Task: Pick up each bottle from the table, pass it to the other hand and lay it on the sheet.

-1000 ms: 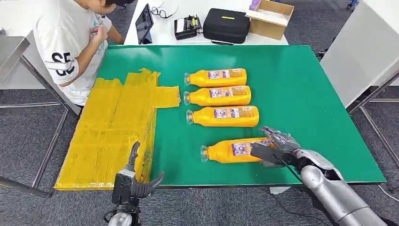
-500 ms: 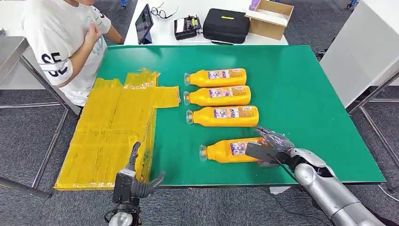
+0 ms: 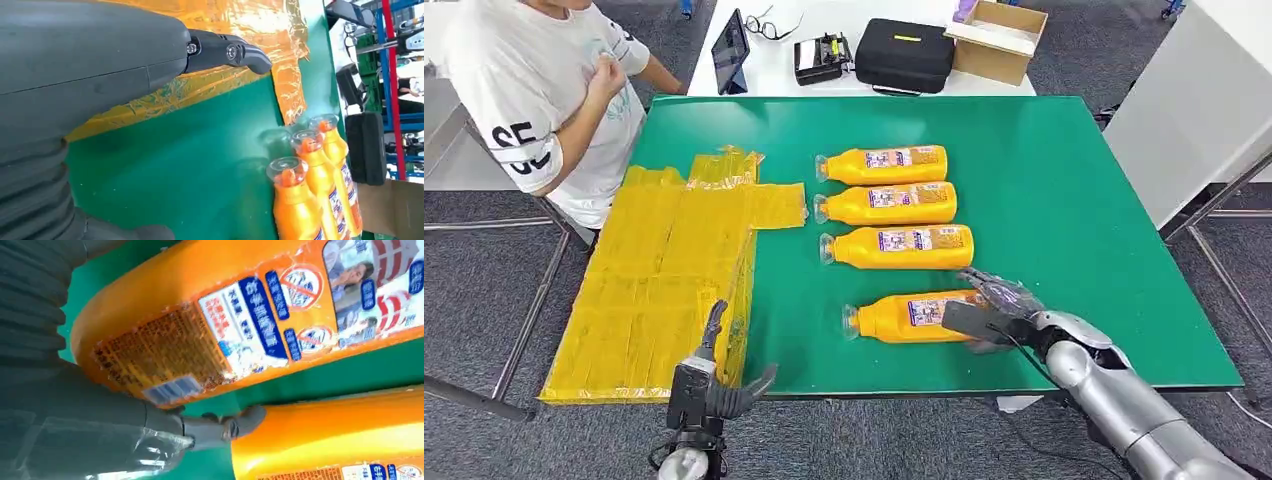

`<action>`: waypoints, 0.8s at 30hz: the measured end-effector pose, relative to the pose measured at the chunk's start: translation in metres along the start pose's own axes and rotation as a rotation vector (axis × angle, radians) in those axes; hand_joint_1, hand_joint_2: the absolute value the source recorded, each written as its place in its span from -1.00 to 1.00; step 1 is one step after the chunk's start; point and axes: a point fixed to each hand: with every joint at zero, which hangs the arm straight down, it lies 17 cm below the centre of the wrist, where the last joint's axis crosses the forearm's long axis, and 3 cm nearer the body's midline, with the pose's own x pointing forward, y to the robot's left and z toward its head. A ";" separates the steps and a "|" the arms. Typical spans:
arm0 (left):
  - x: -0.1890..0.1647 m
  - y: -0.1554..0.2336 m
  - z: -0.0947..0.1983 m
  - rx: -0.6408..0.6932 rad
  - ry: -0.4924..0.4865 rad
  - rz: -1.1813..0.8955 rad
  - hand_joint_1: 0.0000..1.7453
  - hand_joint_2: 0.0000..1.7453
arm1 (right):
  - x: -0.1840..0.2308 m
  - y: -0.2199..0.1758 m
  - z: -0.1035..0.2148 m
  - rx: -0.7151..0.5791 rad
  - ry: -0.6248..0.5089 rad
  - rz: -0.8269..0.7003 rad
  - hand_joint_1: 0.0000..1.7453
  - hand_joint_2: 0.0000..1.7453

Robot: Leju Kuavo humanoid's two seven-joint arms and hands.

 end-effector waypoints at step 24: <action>-0.001 -0.013 -0.004 -0.043 0.007 0.001 -1.00 1.00 | -0.011 0.014 0.022 0.156 -0.036 0.022 1.00 1.00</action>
